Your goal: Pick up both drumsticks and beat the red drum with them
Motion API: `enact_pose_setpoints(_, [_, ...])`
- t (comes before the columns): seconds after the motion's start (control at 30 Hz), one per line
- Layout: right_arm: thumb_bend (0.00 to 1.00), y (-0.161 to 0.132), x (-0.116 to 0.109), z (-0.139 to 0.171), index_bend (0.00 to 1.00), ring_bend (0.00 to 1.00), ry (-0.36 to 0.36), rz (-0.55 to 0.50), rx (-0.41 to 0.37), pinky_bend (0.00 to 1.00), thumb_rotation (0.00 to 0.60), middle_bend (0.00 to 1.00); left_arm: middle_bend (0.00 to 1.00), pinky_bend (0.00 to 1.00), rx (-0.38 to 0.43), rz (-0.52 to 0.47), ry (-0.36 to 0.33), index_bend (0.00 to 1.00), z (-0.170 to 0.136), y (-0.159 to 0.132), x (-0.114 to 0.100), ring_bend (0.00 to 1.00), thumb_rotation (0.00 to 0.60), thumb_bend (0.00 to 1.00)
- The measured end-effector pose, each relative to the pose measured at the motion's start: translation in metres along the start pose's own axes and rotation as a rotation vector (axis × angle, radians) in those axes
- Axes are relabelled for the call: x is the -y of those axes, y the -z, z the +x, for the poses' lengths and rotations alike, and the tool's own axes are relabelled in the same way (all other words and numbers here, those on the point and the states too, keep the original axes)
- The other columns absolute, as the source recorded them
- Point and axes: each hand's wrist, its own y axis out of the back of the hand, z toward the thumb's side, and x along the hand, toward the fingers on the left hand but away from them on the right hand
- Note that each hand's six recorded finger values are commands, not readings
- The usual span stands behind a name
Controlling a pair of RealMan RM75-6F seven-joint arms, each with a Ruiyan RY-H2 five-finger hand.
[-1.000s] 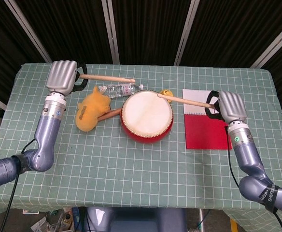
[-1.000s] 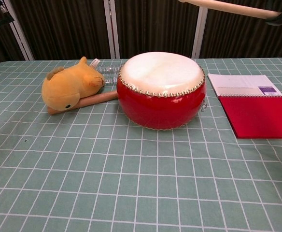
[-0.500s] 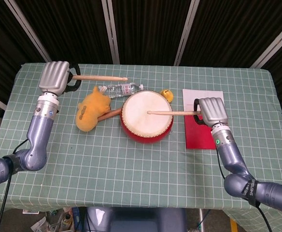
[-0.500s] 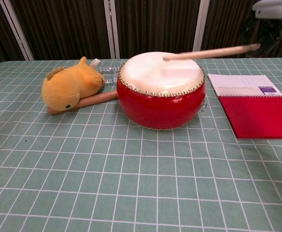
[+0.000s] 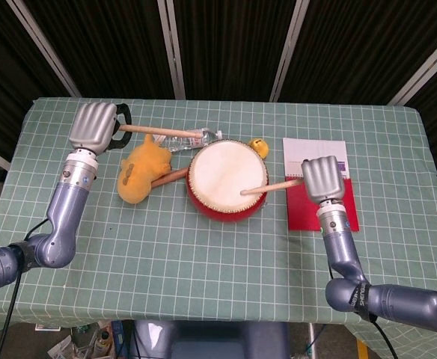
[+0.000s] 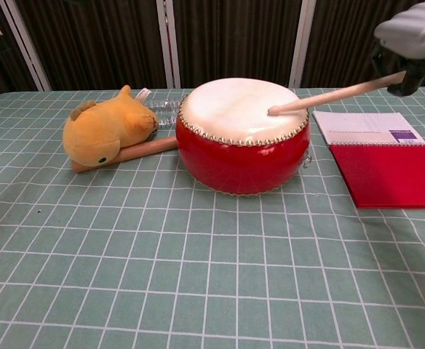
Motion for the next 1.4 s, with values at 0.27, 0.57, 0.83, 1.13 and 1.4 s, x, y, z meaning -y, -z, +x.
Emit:
enact_pose_setpoints(0.27, [0.75, 0.059, -0.019, 0.012, 0.98, 1.0, 0.028, -0.242, 0.122, 1.0, 0.6, 1.0, 1.0, 1.0, 0.033, -0.05, -0.007, 0.77, 0.004, -0.032, 0.004, 1.0, 0.6, 0.6])
enact_pose_setpoints(0.57, [0.75, 0.085, 0.002, 0.022, 0.98, 1.0, -0.019, -0.265, 0.128, 1.0, 0.6, 1.0, 1.0, 1.0, 0.038, -0.025, 0.017, 0.77, 0.02, -0.071, 0.032, 1.0, 0.6, 0.6])
enact_pose_setpoints(0.83, [0.75, 0.101, 0.015, 0.024, 0.98, 1.0, -0.042, -0.276, 0.145, 1.0, 0.6, 1.0, 1.0, 1.0, 0.016, 0.149, 0.121, 0.77, 0.033, -0.087, 0.08, 1.0, 0.6, 0.59])
enact_pose_setpoints(1.13, [0.75, 0.113, 0.021, 0.03, 0.98, 1.0, -0.058, -0.281, 0.164, 1.0, 0.6, 1.0, 1.0, 1.0, -0.074, 0.548, 0.423, 0.77, 0.021, -0.067, 0.126, 1.0, 0.6, 0.58])
enact_pose_setpoints(1.4, [0.75, 0.108, 0.018, 0.036, 0.98, 1.0, -0.047, -0.283, 0.158, 1.0, 0.6, 1.0, 1.0, 1.0, -0.099, 0.551, 0.434, 0.77, 0.024, -0.063, 0.106, 1.0, 0.6, 0.58])
